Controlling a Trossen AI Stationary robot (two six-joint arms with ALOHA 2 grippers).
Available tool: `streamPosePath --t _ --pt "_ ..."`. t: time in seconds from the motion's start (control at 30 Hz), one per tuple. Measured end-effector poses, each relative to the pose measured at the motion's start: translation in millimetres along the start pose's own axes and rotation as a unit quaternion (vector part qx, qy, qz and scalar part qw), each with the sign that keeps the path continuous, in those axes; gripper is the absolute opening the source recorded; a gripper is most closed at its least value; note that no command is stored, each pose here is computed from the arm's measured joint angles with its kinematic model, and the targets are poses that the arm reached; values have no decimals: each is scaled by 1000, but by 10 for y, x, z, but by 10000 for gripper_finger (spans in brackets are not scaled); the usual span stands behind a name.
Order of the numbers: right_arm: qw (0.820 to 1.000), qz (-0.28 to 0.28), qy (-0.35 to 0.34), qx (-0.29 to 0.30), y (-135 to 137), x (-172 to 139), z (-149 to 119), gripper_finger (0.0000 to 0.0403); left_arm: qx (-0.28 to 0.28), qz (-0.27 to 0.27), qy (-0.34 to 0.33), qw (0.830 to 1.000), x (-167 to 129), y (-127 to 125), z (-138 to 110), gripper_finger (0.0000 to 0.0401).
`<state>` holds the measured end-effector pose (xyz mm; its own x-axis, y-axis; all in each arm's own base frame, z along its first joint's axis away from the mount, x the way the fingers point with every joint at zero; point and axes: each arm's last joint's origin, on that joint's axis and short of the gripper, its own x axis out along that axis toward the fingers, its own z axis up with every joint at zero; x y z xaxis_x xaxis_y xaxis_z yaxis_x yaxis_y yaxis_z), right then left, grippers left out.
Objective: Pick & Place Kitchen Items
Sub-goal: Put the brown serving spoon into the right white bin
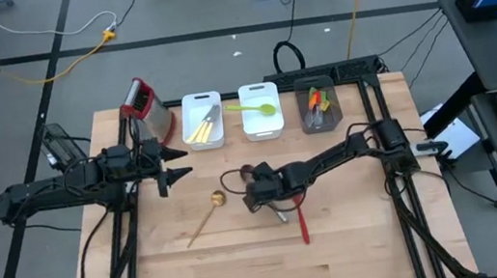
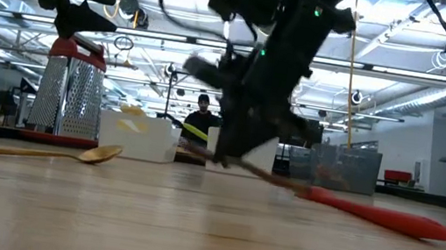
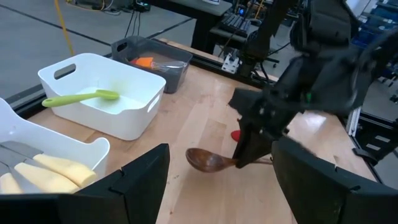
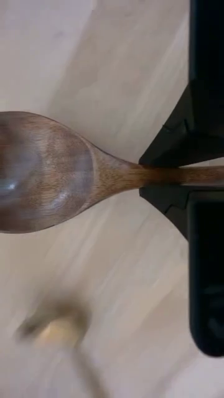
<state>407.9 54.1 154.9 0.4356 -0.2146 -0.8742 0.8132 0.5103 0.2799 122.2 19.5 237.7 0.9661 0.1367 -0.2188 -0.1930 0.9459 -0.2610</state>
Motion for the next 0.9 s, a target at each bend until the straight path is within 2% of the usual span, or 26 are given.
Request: streamPosePath --t 0.23,0.47,0.6,0.67,0.8,0.9 --pt "997 69 -25 9 83 -190 196 25 0 0 0 1000 0 0 0 285" --pt "988 148 -29 35 61 -513 552 25 -2 -1 -3 1000 1 -2 6 285" --pt "981 176 -34 72 -78 -788 841 25 -2 -2 -6 1000 0 -4 12 285" --pt "980 170 -41 90 -205 -920 986 25 -2 -4 -13 1000 0 -7 25 285" --pt "971 173 -38 159 -507 -1161 1299 25 -1 -8 -28 1000 -2 -16 55 285" --pt "957 187 0 223 -769 -1277 1522 25 -1 -11 -39 999 -3 -21 76 285"
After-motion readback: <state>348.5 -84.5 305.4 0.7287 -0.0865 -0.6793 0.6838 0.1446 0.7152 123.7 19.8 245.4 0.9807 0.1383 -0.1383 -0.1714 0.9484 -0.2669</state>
